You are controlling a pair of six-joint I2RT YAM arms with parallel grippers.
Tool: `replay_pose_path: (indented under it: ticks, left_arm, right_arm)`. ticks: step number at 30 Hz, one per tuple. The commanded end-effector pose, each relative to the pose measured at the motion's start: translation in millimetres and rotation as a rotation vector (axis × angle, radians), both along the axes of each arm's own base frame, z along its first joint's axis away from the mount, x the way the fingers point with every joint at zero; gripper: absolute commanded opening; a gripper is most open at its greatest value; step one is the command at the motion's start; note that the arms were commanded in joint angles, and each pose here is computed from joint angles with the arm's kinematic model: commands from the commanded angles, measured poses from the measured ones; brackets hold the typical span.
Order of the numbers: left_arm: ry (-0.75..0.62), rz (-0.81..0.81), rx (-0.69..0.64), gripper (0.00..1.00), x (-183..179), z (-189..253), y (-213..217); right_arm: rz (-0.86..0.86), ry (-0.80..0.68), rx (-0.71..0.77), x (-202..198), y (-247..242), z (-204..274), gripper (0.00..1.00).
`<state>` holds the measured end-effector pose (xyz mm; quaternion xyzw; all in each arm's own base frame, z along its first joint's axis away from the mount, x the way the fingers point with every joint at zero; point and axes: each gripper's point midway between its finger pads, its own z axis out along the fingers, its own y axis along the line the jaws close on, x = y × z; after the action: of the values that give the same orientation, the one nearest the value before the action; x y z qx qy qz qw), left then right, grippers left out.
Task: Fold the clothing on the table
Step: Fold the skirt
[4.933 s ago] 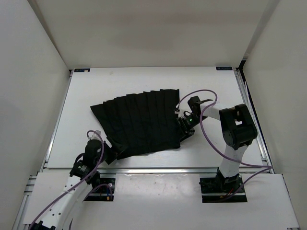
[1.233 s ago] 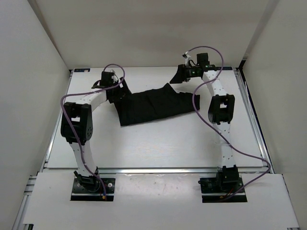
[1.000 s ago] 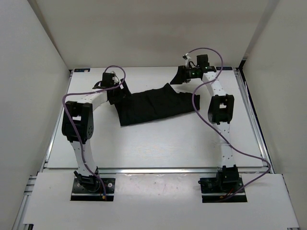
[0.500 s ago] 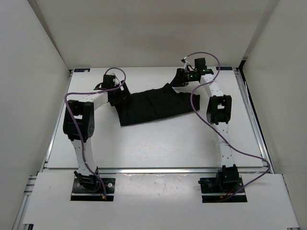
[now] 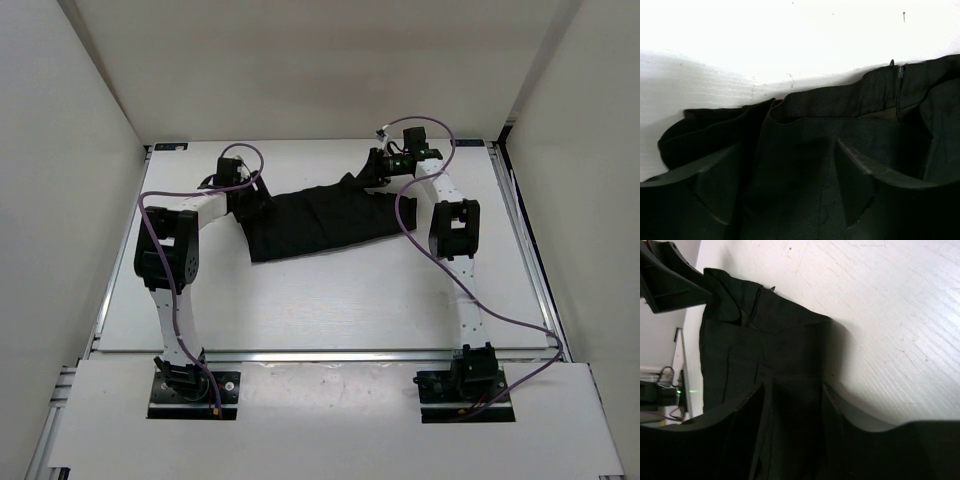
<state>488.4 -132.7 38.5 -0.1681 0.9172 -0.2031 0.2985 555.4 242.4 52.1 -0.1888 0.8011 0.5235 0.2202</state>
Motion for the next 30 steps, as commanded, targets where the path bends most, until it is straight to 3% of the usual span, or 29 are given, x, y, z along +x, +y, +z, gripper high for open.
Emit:
replay_pose_path:
  ticks: [1,5,6,10,14,16,18,21,30]
  left_arm:
    - [-0.029,-0.024,-0.032,0.79,4.4,9.1,-11.3]
    - [-0.048,-0.023,-0.044,0.66,6.9,13.0,-11.7]
    - [-0.055,-0.018,-0.043,0.64,6.9,16.4,-9.1]
    - [-0.065,-0.023,-0.045,0.63,4.0,17.8,-12.3]
    - [-0.077,-0.012,-0.047,0.63,2.6,19.0,-7.1]
    - [-0.093,-0.026,-0.056,0.49,2.7,24.0,-10.7]
    - [-0.093,-0.030,-0.057,0.24,1.6,22.9,-10.4]
    - [-0.109,-0.046,-0.062,0.00,0.9,31.2,-13.4]
    - [-0.264,-0.187,-0.057,0.00,3.1,90.7,-49.4]
  right_arm:
    - [0.019,0.008,0.033,-2.6,3.5,4.7,0.52]
    - [0.019,0.006,0.031,-2.3,4.2,4.8,0.28]
    - [0.019,-0.003,0.035,-1.1,3.7,8.5,0.25]
    - [0.017,-0.006,0.026,-0.9,3.0,7.6,0.10]
    - [0.019,-0.014,0.019,-1.0,3.2,8.1,0.01]
    - [0.021,-0.018,0.014,-0.9,2.9,5.9,0.00]
    - [0.021,-0.029,0.013,-0.2,3.6,10.6,0.00]
    - [0.036,-0.047,0.036,-0.1,2.0,21.5,0.00]
    - [-0.006,-0.069,0.035,-2.3,-38.9,89.3,0.00]
